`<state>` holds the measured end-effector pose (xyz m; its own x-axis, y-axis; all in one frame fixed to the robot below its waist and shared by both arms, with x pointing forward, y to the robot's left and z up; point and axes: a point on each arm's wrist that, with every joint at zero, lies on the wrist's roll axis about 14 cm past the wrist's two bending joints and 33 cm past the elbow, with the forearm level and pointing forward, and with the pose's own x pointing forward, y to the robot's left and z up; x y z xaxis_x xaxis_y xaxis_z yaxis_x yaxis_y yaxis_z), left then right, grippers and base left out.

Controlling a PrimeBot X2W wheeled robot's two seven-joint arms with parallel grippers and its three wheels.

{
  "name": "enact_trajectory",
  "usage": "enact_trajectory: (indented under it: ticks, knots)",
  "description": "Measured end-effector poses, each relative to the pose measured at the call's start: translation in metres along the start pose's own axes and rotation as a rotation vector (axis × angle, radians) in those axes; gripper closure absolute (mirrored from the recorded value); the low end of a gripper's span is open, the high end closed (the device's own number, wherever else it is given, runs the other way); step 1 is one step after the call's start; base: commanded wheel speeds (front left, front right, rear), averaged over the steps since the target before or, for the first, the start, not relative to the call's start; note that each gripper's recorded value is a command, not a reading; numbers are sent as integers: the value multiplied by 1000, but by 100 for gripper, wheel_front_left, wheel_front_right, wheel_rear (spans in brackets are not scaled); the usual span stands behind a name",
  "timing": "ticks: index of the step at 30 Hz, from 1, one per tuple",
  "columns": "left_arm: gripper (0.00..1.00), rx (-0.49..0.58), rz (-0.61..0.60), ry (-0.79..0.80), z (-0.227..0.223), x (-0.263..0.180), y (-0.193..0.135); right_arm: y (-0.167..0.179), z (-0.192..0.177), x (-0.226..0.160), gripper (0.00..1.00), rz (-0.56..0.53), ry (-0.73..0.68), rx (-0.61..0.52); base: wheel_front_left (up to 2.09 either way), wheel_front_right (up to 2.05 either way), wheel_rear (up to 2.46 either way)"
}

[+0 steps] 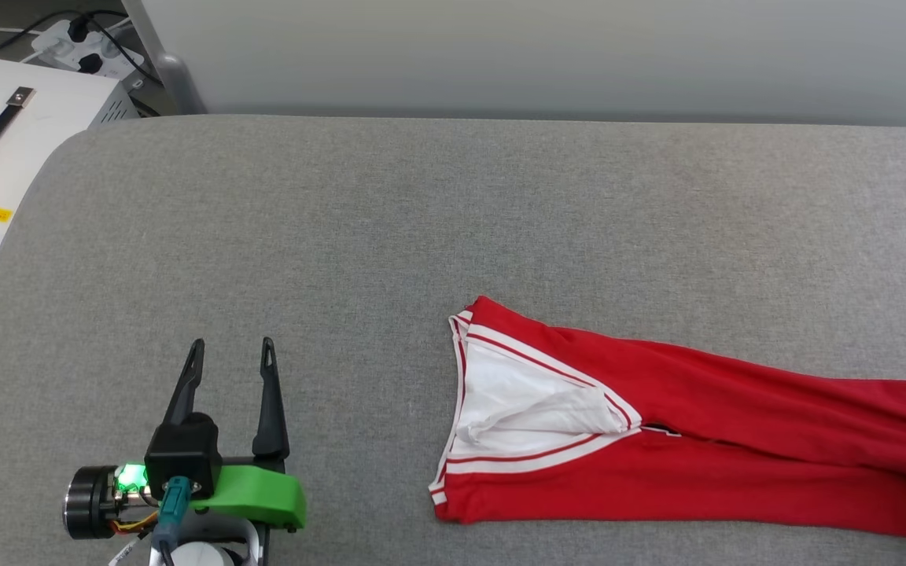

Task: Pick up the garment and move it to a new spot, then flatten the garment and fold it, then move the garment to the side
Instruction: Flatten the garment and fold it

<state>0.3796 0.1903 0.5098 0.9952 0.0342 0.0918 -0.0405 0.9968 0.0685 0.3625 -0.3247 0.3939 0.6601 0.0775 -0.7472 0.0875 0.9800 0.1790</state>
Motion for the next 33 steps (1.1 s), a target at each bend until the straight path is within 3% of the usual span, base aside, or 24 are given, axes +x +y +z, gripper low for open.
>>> enact_trajectory:
  ticks: [4,11,20,33]
  knots:
    - [0,8,-4,-4,2,-3,0,13,1,-2,100,41,11,-1,0,0,0]
    - [0,7,-16,5,-1,-8,-2,79,12,-12,100,252,15,-44,0,0,0]
    - [0,-1,-32,30,-9,-8,-9,175,32,-24,100,490,12,-251,0,0,0]
    - [0,-11,-33,49,-16,0,-10,287,23,-4,100,693,83,-497,0,0,0]
